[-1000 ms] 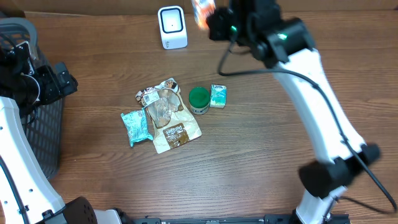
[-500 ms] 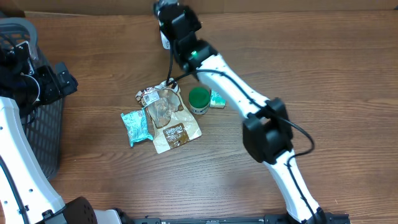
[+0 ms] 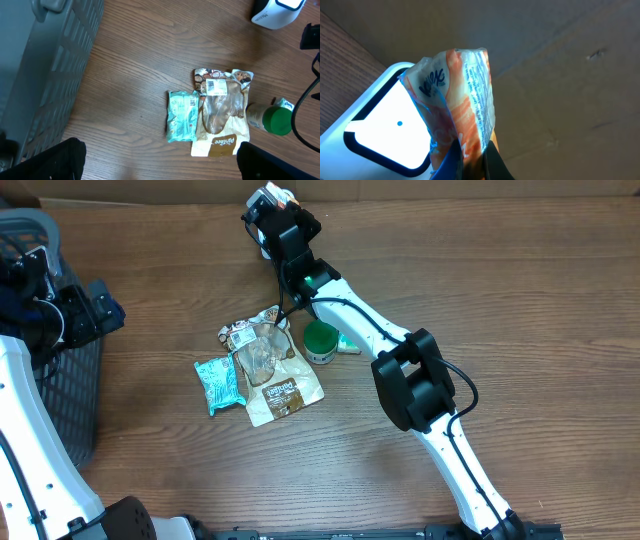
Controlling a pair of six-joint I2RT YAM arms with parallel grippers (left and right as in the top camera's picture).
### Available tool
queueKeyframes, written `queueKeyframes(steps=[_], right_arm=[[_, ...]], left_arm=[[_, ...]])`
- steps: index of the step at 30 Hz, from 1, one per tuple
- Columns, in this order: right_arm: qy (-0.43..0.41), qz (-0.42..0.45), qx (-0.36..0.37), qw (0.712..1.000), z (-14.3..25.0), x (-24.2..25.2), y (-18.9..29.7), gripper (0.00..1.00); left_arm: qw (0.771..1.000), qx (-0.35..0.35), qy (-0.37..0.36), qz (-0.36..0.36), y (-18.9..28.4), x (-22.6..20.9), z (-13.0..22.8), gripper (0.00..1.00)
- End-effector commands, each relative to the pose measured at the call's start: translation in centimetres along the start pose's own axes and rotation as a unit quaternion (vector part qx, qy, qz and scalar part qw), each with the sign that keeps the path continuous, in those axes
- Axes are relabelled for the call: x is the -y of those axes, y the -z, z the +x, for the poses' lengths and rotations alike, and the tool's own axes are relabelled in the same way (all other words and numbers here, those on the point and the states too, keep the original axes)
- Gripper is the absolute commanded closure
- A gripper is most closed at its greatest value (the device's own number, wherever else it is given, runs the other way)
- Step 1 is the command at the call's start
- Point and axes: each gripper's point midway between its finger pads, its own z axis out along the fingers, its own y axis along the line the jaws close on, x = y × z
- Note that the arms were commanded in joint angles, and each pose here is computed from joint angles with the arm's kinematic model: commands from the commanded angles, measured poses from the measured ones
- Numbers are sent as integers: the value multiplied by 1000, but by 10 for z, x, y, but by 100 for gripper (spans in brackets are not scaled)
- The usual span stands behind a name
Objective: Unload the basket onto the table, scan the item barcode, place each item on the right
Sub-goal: 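Carry the orange pack to the white scanner and hold it there, then move the orange pack right and set it down, release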
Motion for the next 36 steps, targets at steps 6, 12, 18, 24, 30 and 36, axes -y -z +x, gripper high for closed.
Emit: queueKeyframes(steps=[6,12,18,24,30,36], right_arm=[[0,1,10,1000,-7,4,1,96],[-5,0,18,1000,-17,5,7,96],[-58,-16,20,998,-45,38,34,96],[-169,-59,9,984,-76,86,89,96],[-289,-219,-32,931,-89,114,176,96],[-398,-278,-145,862,-41,157,233,96]], left_arm=[[1000,5,-9,8,2,4,-4,1],[1000,5,-9,8,2,4,-4,1],[1000,5,-9,8,2,4,-4,0],[1000,5,-9,8,2,4,-4,0],[1000,5,-9,8,2,4,-4,0],[1000,5,-9,8,2,4,-4,0]])
